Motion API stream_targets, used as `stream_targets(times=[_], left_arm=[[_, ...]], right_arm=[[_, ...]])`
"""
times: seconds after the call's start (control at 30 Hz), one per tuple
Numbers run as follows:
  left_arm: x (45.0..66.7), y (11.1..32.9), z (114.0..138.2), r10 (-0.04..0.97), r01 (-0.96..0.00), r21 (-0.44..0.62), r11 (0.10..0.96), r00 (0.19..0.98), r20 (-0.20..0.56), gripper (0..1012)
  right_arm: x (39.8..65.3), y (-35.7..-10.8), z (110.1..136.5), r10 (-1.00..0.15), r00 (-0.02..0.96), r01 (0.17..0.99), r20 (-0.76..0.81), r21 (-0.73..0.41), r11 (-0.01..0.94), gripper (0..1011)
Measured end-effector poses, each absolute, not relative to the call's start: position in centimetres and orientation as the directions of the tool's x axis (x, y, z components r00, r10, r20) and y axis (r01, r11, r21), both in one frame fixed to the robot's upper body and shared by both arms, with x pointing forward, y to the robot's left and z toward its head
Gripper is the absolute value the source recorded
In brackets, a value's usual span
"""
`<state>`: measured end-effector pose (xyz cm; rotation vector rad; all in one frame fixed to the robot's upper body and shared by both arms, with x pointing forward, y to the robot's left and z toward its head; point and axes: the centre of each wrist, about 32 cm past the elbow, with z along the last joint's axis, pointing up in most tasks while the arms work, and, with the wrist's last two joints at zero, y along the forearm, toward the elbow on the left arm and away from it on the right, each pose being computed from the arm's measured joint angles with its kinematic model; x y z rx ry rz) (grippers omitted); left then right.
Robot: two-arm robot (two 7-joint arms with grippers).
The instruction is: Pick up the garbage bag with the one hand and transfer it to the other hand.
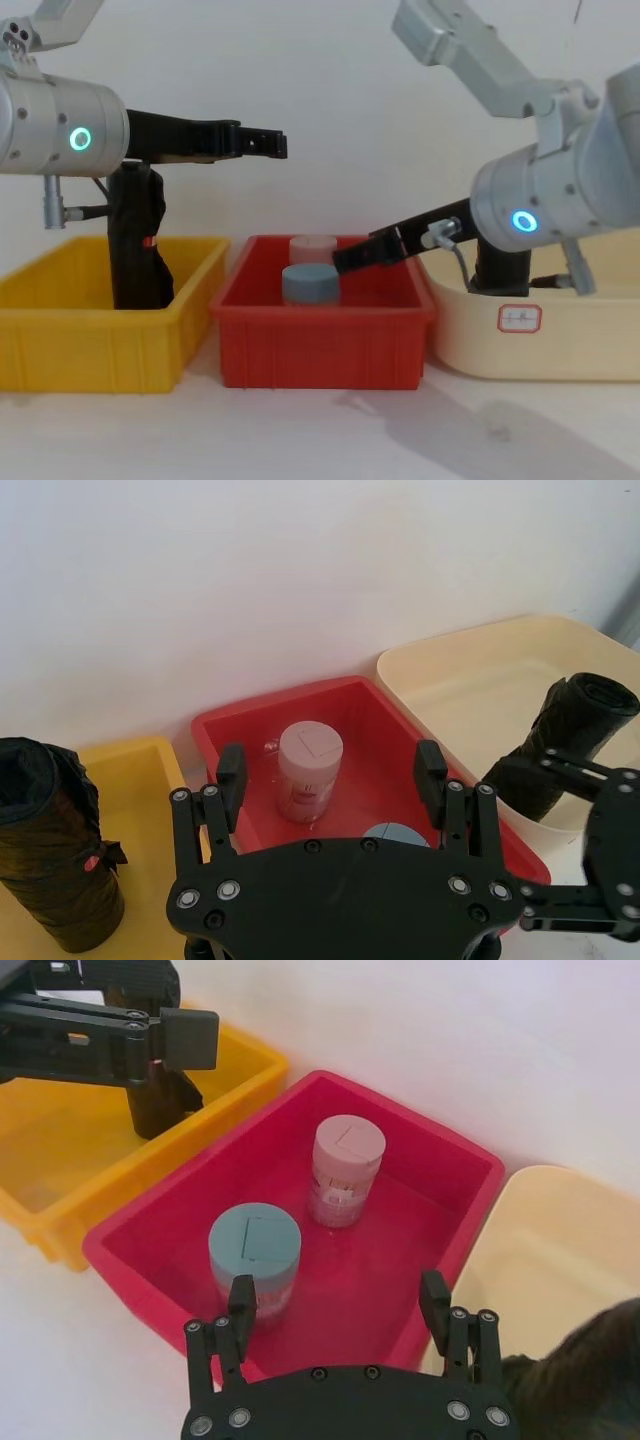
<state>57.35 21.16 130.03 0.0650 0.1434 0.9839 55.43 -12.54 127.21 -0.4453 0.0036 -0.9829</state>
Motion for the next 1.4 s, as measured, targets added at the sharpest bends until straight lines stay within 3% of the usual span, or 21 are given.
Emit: stream_targets(times=[0.83, 1.4], left_arm=[[57.4, 21.2, 130.0, 0.833, -0.825, 0.120, 0.553, 0.545, -0.091, 1000], [57.4, 21.2, 130.0, 0.833, -0.825, 0.120, 0.553, 0.545, -0.091, 1000]], right_arm=[[57.0, -9.3, 125.5, -0.771, 0.608, 0.760, 0.187, -0.418, 0.498, 1002], [57.9, -8.3, 125.3, -0.769, 0.614, 0.753, 0.178, -0.424, 0.504, 1001]])
